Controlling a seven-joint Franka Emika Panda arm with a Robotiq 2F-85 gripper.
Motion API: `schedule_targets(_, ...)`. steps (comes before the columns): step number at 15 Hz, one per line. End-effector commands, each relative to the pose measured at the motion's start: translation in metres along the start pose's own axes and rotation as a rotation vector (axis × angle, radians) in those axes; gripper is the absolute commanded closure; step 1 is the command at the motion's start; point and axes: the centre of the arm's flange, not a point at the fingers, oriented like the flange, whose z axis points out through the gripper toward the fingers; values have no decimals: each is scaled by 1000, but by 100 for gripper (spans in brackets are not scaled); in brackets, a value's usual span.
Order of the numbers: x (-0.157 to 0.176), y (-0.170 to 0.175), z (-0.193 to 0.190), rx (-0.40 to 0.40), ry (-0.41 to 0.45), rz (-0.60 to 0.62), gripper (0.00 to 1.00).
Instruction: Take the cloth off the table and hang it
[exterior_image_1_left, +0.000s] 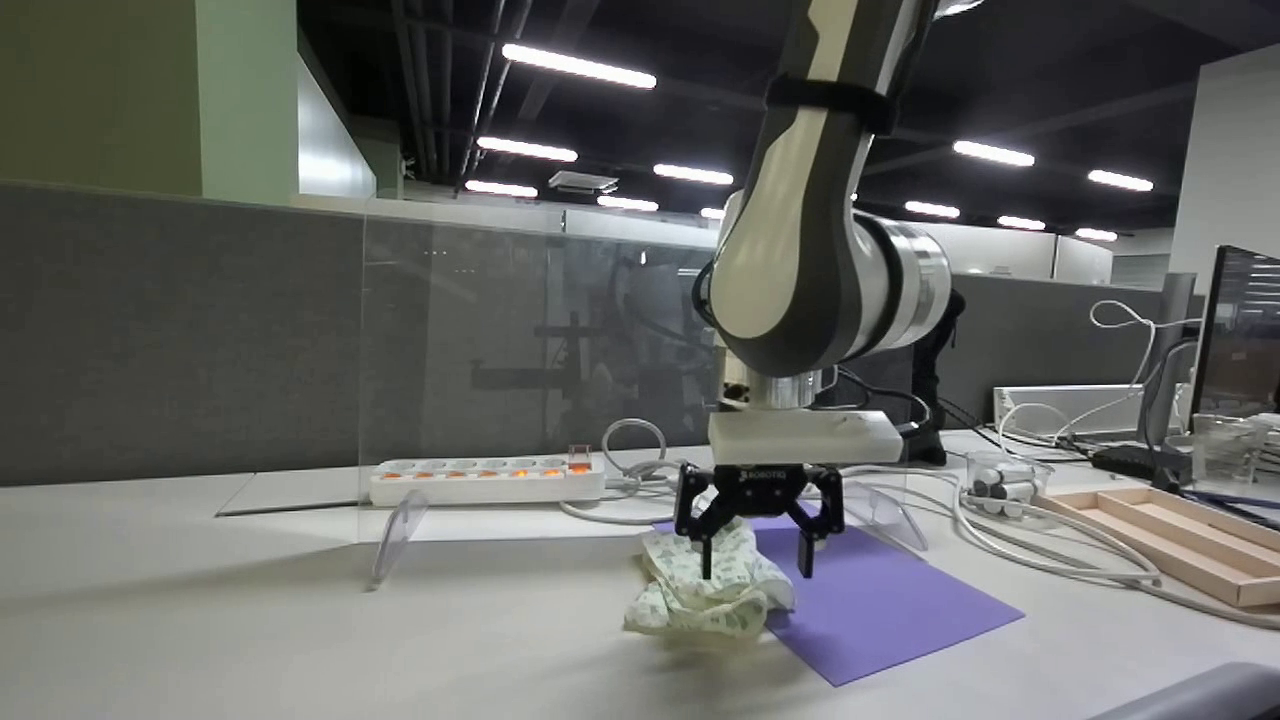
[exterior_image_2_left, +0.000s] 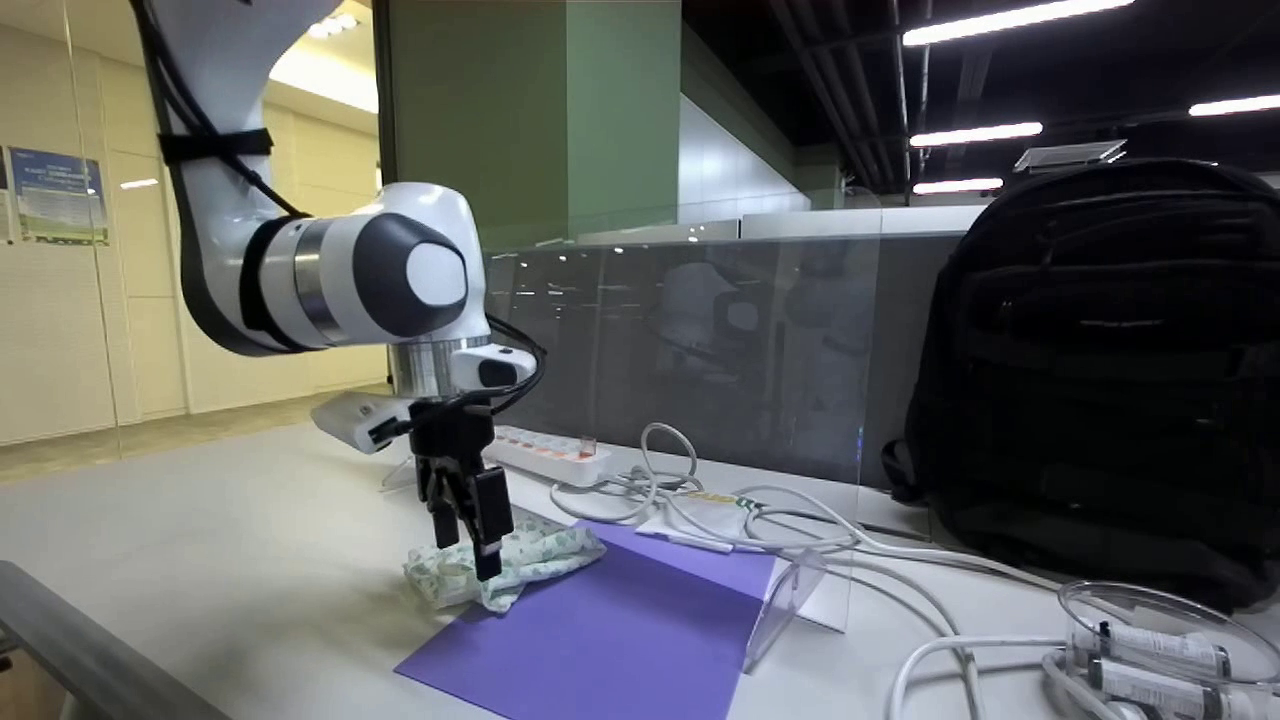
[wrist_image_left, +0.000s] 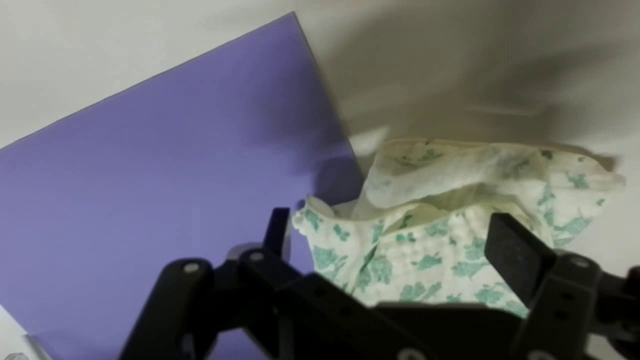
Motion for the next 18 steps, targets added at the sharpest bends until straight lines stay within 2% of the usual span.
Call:
schedule_targets(1,5,2,14,0,0,26,0)
schedule_targets(2,6,3,17,2,-2,35,25)
schedule_targets(3,7,5,19,3,-1,41,25)
schedule_targets(4,8,7,20,5,-1,47,31)
schedule_targets(5,9,8,21,7,-1,53,40)
schedule_targets(13,15,12,16,19,4,62,96)
schedule_targets(15,18,11,10,16,8,58,100)
schedule_targets(18,30,8,-9,13,13,52,99)
